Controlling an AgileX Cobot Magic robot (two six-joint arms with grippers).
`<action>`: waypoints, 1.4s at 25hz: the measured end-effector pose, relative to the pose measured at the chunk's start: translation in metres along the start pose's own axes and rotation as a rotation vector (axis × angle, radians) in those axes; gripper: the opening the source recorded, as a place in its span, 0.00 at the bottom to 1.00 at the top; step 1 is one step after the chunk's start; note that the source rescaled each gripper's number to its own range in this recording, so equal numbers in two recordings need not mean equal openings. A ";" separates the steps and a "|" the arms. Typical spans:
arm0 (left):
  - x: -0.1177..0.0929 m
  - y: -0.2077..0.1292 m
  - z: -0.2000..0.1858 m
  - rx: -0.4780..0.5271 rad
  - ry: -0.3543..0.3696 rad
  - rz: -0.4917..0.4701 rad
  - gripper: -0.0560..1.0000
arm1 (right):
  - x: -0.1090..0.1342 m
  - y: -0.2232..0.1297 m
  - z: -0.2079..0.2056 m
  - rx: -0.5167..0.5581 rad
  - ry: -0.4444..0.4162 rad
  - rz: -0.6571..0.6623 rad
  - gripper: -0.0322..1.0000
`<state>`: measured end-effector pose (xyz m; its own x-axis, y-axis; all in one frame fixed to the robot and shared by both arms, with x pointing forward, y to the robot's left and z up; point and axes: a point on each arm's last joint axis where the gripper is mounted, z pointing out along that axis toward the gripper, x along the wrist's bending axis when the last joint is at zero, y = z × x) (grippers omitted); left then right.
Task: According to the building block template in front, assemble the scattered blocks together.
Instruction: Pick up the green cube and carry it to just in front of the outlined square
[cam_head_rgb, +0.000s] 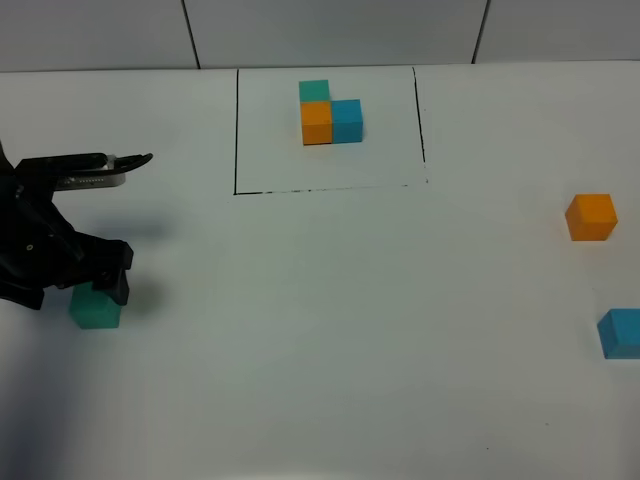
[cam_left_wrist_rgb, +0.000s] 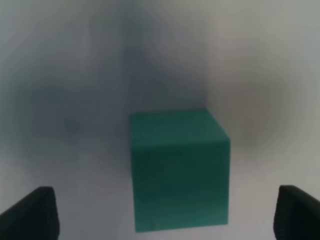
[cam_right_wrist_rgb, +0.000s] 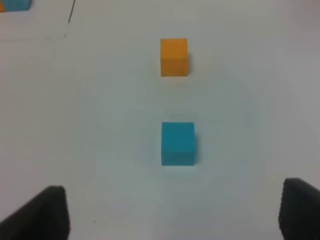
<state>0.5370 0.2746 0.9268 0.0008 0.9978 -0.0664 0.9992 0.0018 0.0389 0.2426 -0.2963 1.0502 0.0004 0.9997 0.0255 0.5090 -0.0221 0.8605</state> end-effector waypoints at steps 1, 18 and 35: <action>0.000 0.001 0.003 0.002 0.001 -0.002 0.92 | 0.000 0.000 0.000 0.000 0.000 0.000 0.73; 0.000 0.005 0.028 0.032 -0.009 -0.051 0.63 | 0.000 0.000 0.000 0.000 0.002 0.001 0.73; -0.050 0.042 -0.007 -0.105 -0.032 0.229 0.06 | 0.000 0.000 0.000 0.000 0.004 0.002 0.73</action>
<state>0.5789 0.2248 0.9386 0.2296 0.9704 -0.0749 0.9633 -0.2155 0.1599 0.2426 -0.2959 1.0502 -0.0021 0.9996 0.0298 0.5090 -0.0245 0.8604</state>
